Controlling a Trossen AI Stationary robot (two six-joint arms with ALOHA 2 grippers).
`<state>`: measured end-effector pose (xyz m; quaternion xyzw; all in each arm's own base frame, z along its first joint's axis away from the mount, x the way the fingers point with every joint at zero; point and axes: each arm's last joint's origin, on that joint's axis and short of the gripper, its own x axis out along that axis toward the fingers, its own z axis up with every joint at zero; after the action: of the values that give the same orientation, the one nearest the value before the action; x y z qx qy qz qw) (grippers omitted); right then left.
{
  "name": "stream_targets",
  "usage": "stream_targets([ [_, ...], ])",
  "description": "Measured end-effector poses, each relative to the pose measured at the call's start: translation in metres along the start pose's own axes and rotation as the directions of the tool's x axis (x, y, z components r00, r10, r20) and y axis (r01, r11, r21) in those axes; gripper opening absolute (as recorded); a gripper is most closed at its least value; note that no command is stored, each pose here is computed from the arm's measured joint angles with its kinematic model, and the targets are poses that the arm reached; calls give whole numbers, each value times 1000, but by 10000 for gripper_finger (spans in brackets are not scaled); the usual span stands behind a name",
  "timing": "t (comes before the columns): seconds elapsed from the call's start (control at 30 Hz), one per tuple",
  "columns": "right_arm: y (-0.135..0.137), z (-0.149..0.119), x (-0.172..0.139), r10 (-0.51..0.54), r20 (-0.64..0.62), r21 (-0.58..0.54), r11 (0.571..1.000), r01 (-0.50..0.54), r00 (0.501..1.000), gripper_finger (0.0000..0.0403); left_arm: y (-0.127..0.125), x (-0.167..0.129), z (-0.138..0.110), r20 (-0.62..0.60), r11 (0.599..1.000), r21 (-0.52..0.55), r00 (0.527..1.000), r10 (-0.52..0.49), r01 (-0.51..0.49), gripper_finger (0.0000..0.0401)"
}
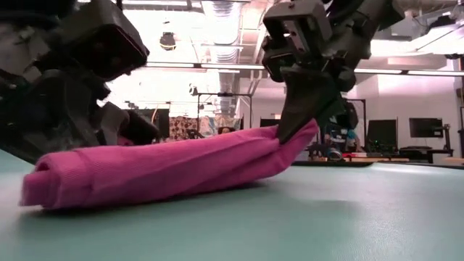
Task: Roll towel
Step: Roll the pink towel
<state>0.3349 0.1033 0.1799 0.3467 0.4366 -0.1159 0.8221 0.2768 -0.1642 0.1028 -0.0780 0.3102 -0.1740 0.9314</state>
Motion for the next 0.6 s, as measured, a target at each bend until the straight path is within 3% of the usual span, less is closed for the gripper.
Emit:
stream_targets([
  [0.27, 4, -13, -1, -19, -29, -1, 1000, 19, 999, 11, -6, -30, 30, 127, 979, 154, 985, 116, -135, 0],
  [0.4, 8, -18, -2, -13, -37, -14, 1000, 13, 999, 11, 5, -32, 39, 201, 912, 285, 948, 245, -296, 0],
  [0.6, 11, -24, -2, -16, -29, -10, 1000, 16, 999, 11, 41, -8, 31, 163, 926, 310, 972, 171, -215, 0],
])
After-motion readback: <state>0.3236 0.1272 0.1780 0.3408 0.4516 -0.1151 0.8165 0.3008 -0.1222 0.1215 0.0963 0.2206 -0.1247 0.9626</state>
